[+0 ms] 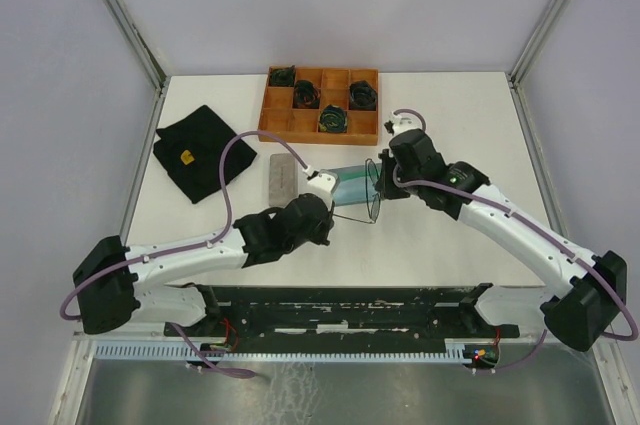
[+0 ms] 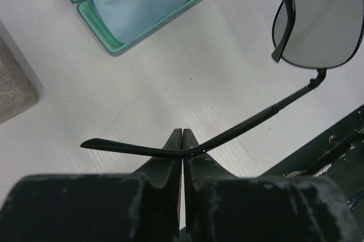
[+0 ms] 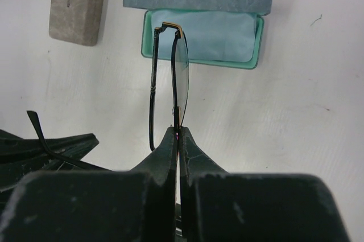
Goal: Organize the sunglasses
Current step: Fold the sunglasses, then adjust the sunglasses case at the center of the board, then place the sunglasses in the sunglasses case.
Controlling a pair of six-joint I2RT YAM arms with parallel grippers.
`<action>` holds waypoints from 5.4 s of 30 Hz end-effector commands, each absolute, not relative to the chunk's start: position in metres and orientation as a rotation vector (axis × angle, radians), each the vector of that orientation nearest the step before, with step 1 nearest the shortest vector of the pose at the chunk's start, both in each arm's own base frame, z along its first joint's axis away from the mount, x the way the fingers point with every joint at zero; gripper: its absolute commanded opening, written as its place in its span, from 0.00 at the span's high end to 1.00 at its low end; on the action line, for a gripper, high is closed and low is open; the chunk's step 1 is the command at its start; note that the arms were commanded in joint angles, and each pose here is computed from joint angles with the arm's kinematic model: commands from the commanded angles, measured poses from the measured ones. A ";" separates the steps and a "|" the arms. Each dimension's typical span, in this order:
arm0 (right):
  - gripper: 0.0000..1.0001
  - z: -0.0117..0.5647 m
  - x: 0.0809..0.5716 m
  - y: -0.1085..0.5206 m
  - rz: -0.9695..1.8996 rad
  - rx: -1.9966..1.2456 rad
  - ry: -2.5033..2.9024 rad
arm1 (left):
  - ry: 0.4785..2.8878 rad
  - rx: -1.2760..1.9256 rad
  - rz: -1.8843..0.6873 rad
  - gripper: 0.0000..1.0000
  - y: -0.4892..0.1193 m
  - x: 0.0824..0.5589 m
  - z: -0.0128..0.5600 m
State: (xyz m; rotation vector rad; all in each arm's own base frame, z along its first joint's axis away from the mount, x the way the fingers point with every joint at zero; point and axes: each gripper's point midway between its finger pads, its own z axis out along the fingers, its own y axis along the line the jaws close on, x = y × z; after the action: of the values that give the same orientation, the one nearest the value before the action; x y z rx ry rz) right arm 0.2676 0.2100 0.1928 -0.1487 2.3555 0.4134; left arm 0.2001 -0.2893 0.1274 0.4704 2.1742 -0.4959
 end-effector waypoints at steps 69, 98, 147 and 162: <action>0.99 0.145 0.231 0.122 0.290 0.034 2.492 | 2.104 1.330 -0.409 0.42 -0.353 0.373 0.100; 1.00 0.147 0.234 0.136 0.437 0.153 2.420 | 2.398 0.599 -0.274 0.75 -0.302 0.339 0.115; 1.00 0.084 0.301 0.261 0.995 0.436 2.327 | 2.392 0.331 -0.593 0.47 -0.325 0.268 0.107; 1.00 0.106 0.294 0.256 0.967 0.314 2.304 | 2.386 0.336 -0.546 0.47 -0.319 0.270 0.106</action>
State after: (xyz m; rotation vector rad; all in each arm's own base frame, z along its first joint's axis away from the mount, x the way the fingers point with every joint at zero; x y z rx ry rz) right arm 0.2818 0.2513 0.0641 0.3891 2.4292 0.9196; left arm 0.2651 -0.3140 0.0850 0.3781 2.4485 -0.5049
